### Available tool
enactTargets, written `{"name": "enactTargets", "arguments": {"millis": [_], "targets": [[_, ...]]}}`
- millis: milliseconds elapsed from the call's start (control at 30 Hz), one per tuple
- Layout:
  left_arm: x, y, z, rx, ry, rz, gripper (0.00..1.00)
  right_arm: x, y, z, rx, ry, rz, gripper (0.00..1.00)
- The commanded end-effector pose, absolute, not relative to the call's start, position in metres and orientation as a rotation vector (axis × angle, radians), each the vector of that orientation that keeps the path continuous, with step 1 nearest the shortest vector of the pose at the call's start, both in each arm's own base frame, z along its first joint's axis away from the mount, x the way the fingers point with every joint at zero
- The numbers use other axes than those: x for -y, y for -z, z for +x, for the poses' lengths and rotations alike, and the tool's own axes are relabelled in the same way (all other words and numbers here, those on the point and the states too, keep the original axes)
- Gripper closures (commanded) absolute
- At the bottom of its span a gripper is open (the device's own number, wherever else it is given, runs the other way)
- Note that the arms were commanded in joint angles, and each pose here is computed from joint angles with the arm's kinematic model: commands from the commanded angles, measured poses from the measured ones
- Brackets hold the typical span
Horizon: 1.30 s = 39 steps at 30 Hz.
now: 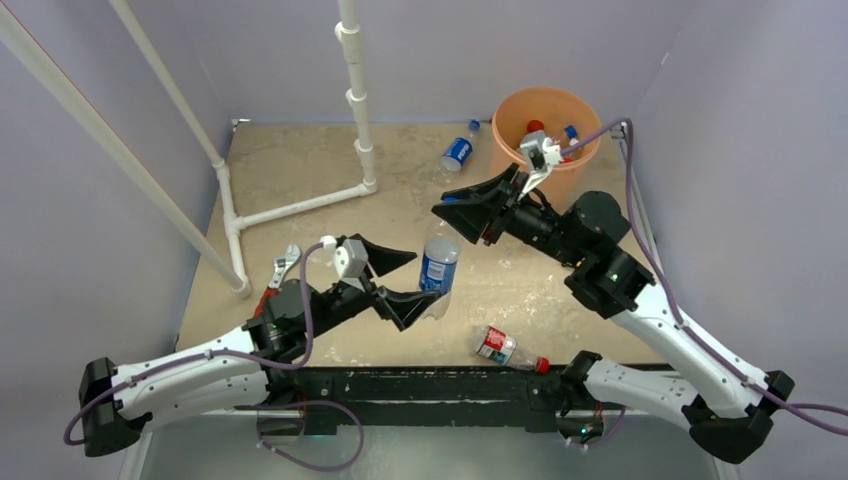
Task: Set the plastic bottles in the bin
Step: Pick up the plastic bottle at the center of the board, then place the plastic bottle in the trash bin.
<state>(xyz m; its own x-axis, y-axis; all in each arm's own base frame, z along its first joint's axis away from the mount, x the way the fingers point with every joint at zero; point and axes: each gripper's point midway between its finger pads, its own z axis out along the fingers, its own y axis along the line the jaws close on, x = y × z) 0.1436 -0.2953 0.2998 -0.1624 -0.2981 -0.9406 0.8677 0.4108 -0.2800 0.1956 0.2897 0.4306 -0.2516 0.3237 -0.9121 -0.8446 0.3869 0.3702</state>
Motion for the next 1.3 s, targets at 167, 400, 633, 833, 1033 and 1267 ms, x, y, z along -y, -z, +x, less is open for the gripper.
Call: {"name": "enactTargets", "arguments": {"millis": [167,400,633,833,1033,1267], "targets": [[0.264,-0.328,0.139,-1.279,1.151,0.437,0.01,-0.224,-0.513,0.212,-1.256,-0.918,-0.287,1.00],[0.232,-0.316,0.146,-1.319,1.099,0.301,0.01,-0.136,-0.556,0.250,-1.196,-0.518,0.080,1.00],[0.228,-0.308,0.149,-1.346,1.097,0.263,0.01,-0.102,-0.592,0.278,-1.101,-0.244,0.261,1.00],[0.239,-0.297,0.148,-1.399,1.136,0.260,0.01,-0.036,-0.602,0.306,-0.950,0.025,0.452,1.00],[0.250,-0.283,0.141,-1.408,1.255,0.224,0.01,0.006,-0.591,0.346,-0.892,0.150,0.556,1.00],[0.252,-0.270,0.138,-1.426,1.323,0.179,0.02,0.015,-0.568,0.405,-0.930,0.196,0.543,1.00]]}}
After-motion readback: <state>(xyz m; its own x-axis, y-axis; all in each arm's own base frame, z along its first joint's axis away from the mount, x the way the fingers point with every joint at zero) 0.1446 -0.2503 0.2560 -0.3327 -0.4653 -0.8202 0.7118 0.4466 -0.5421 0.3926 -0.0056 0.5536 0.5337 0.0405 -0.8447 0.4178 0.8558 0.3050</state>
